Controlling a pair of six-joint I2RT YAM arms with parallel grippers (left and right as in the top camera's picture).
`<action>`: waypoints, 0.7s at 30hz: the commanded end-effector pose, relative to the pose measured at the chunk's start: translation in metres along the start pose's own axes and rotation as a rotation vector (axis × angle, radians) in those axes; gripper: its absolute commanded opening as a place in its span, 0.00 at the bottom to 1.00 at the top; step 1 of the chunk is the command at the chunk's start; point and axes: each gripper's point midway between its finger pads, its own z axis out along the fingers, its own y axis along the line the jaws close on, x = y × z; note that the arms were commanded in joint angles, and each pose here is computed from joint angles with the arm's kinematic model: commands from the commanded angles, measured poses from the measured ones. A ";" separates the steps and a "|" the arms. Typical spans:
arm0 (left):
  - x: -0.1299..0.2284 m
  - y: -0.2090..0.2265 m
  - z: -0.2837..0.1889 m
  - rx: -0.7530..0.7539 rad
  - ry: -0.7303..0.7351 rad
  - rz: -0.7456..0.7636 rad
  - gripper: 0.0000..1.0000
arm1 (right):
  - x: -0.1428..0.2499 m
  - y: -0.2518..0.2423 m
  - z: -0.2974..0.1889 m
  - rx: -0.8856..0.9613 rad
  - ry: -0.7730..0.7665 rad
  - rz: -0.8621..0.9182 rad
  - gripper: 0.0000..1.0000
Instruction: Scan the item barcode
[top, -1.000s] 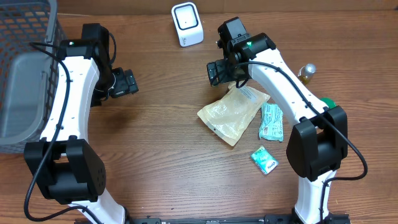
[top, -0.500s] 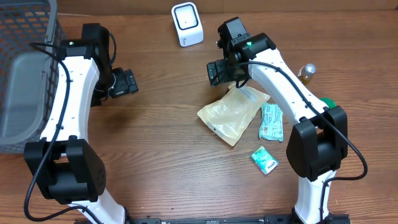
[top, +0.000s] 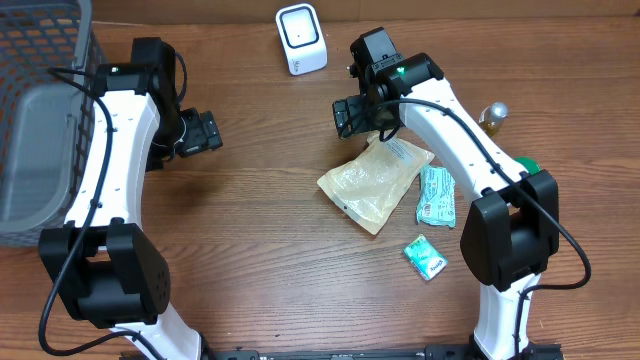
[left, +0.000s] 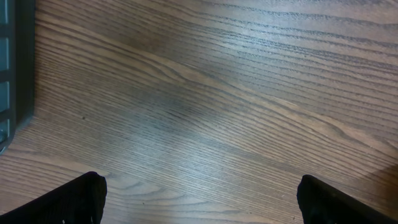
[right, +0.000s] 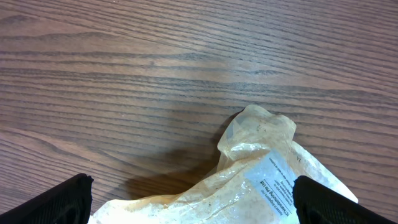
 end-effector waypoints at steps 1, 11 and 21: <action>-0.004 -0.001 -0.010 0.007 -0.034 0.006 1.00 | -0.003 0.000 -0.004 0.004 -0.017 0.003 1.00; 0.012 0.008 -0.126 0.118 -0.349 -0.004 1.00 | -0.003 0.000 -0.004 0.004 -0.017 0.003 1.00; 0.110 0.051 -0.279 0.280 -0.848 -0.031 1.00 | -0.003 0.000 -0.004 0.003 -0.018 0.003 1.00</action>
